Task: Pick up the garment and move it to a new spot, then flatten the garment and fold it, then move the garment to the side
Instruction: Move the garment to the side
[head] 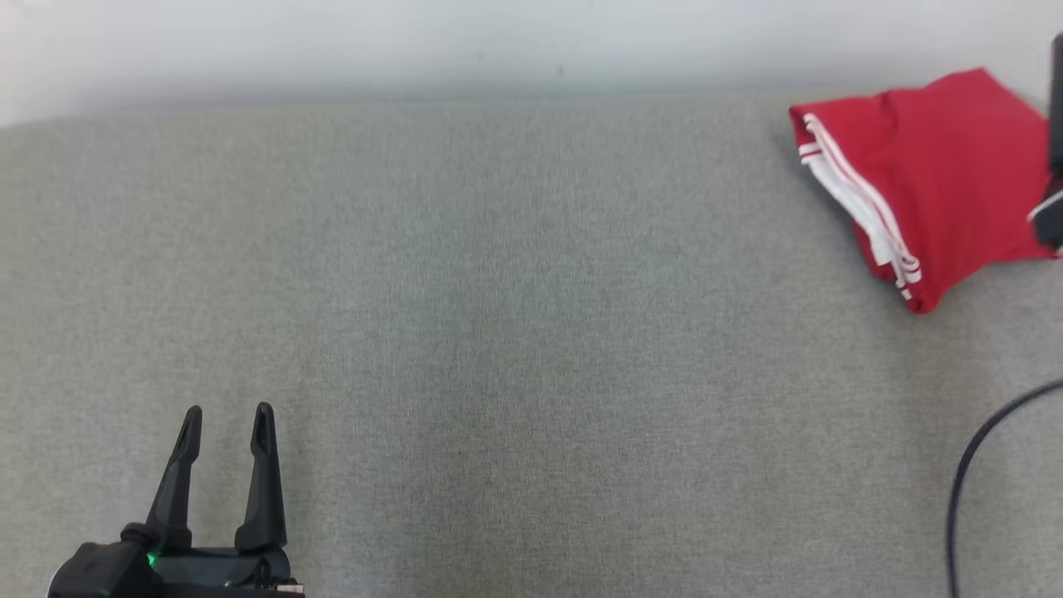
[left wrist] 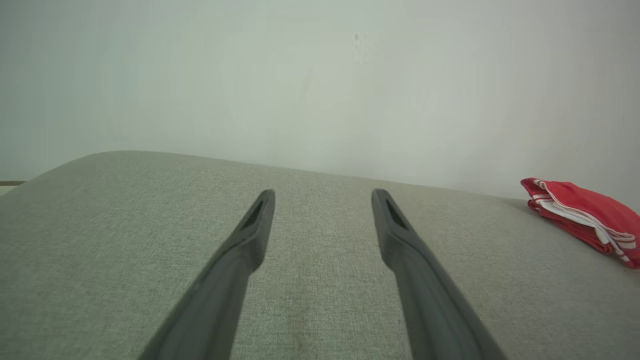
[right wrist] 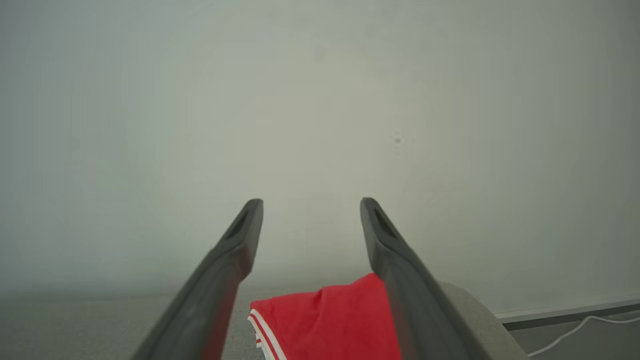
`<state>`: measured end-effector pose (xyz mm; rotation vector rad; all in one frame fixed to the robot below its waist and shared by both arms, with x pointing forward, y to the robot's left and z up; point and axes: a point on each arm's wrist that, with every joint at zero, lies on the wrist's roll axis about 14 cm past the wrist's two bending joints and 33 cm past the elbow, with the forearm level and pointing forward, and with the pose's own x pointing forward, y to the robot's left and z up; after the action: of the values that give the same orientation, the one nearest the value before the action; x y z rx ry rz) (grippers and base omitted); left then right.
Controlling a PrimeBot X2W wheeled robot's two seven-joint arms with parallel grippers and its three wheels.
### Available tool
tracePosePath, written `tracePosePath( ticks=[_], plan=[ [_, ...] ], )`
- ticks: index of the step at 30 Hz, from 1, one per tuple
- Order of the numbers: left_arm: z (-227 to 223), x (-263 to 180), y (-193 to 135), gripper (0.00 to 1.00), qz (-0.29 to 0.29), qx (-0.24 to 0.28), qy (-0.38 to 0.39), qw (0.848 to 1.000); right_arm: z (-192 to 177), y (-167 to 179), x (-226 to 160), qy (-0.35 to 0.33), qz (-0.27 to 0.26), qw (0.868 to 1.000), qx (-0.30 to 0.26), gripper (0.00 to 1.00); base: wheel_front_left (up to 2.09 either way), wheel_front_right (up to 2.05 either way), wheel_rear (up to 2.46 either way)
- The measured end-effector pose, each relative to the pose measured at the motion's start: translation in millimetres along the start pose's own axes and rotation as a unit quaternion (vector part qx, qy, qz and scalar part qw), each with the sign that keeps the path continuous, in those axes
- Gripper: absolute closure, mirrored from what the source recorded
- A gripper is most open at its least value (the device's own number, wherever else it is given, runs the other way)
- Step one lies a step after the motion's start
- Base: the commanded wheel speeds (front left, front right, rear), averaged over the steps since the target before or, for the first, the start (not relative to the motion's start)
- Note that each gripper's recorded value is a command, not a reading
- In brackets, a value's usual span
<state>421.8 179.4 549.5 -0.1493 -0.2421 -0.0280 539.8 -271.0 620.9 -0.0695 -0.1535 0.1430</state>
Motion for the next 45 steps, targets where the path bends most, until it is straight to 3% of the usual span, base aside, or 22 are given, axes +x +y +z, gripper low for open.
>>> tracePosePath(
  ticks=[7,20,30,45],
  plan=[
    [17.7,-10.6,-1.6,0.00,0.001,-0.003,-0.017,1.000,-1.3,38.0,-32.0,-0.032,0.015,0.998,0.042,0.00,0.00,0.00,0.00],
    [26.3,-33.9,1.4,0.00,0.009,0.010,-0.016,1.000,-34.7,123.7,-89.3,-0.020,0.063,0.994,0.091,0.00,0.00,0.00,0.00],
    [32.1,-37.7,3.0,0.00,0.011,0.010,-0.022,1.000,-32.9,164.4,-126.1,-0.036,0.083,0.995,0.050,0.00,0.00,0.00,0.00],
    [27.5,-44.7,-5.3,0.00,0.004,0.011,-0.013,1.000,-37.8,169.0,-161.0,-0.028,0.058,0.997,0.031,0.00,0.00,0.00,0.00]
  ],
)
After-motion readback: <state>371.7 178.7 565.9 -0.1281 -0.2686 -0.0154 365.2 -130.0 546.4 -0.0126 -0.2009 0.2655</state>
